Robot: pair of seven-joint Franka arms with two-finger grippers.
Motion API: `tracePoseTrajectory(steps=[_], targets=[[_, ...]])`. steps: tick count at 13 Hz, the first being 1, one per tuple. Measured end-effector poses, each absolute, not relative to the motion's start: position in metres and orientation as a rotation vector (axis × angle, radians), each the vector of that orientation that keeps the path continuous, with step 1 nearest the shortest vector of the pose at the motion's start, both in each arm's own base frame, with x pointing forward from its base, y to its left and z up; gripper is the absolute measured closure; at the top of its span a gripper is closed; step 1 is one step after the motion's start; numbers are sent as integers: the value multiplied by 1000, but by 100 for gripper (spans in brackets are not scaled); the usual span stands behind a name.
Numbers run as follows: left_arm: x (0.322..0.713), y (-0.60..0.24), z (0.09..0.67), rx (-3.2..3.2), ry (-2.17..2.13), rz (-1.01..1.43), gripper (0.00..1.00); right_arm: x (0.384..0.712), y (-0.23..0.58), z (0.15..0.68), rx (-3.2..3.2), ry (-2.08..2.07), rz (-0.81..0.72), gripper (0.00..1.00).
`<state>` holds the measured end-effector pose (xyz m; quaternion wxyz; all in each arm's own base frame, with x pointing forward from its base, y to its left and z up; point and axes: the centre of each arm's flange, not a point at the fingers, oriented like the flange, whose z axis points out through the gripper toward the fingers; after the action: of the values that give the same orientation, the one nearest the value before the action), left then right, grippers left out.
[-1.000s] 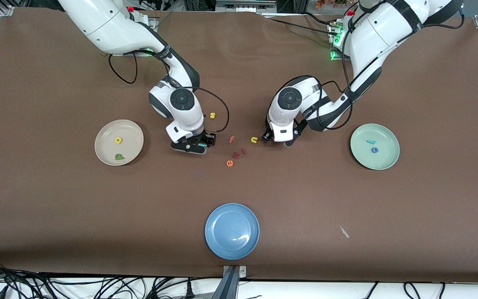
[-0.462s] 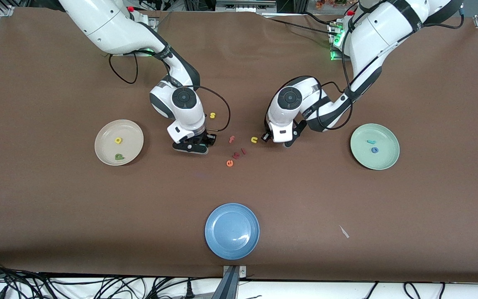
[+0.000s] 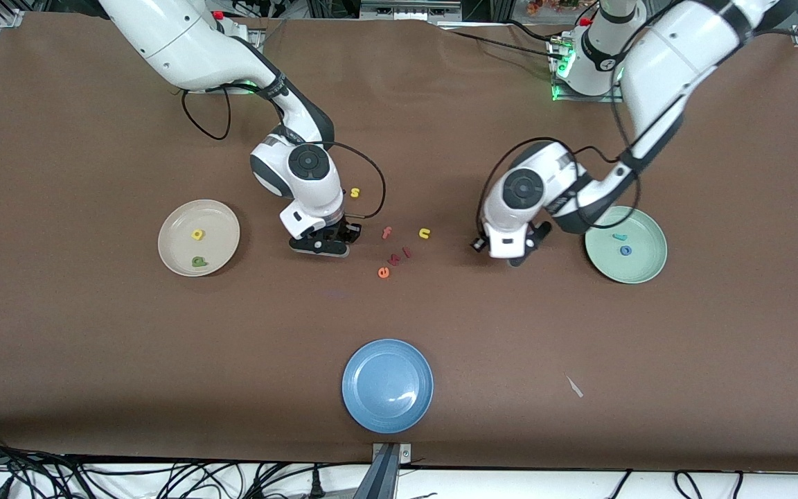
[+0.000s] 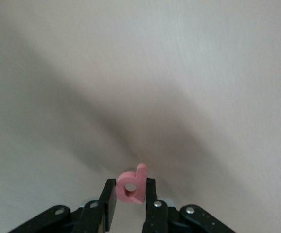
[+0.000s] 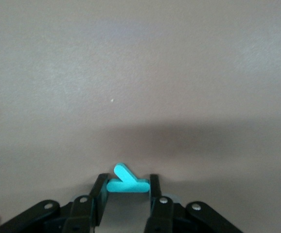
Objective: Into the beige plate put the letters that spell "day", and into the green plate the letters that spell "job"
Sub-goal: 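Drop the Y on the white plate while the left gripper drops the pink D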
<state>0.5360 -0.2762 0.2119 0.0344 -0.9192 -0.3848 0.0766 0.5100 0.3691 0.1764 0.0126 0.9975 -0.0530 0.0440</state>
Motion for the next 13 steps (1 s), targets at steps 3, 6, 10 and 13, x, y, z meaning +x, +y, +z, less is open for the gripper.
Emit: tracePoseTrajectory(steps=[3,6,10,13], targets=[[559,-187,261,-2857,-993,352,74,529,339,201,3019,-67,122,62],[567,-101,265,-2889,-787,460,74,551,283,247,2941,81,83,62],[567,-29,242,-2910,-604,493,74,545,177,277,2866,275,-10,62],[567,-18,223,-2941,-597,514,74,519,125,275,2829,268,-119,61]])
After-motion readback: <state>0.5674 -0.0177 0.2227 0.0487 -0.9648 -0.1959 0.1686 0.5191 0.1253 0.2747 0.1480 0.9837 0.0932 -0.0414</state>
